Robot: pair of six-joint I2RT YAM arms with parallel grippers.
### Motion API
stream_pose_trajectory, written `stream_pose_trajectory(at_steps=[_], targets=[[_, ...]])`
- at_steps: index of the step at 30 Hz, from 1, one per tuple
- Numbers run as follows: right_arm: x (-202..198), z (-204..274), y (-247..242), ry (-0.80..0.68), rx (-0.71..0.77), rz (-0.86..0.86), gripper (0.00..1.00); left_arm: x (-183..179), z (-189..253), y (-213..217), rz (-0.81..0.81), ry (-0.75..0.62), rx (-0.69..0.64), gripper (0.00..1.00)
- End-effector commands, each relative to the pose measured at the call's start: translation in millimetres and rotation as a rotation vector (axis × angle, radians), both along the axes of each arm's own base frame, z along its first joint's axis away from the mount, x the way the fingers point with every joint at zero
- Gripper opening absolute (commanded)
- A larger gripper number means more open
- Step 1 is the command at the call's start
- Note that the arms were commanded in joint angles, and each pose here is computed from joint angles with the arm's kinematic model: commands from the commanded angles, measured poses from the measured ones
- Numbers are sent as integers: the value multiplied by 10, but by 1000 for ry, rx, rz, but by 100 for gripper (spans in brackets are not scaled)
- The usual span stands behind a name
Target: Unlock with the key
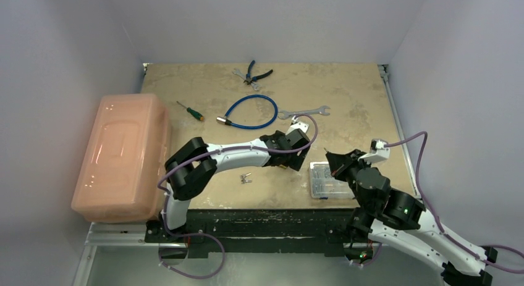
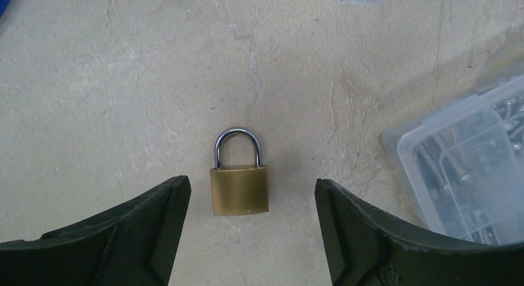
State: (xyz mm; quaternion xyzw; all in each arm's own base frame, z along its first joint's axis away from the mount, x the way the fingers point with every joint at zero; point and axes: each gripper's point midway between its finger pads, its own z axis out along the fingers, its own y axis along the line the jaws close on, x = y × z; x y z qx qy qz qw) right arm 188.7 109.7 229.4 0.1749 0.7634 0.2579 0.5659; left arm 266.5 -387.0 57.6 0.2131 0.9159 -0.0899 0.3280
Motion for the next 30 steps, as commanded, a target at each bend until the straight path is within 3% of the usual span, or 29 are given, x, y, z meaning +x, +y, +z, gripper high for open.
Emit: stream_pose_trajectory(at_steps=[1, 18, 26, 30], targets=[[-1, 193, -90, -34, 59, -39, 0, 87, -8, -33, 38, -7, 26, 77], [18, 143, -65, -27, 50, -42, 0, 98, -300, 32, 44, 16, 111, 58], [22, 126, -63, -25, 46, -44, 0, 33, -407, 71, 45, 48, 122, 29], [19, 133, -79, -24, 49, -50, 0, 8, -347, 23, 37, 53, 78, 5]])
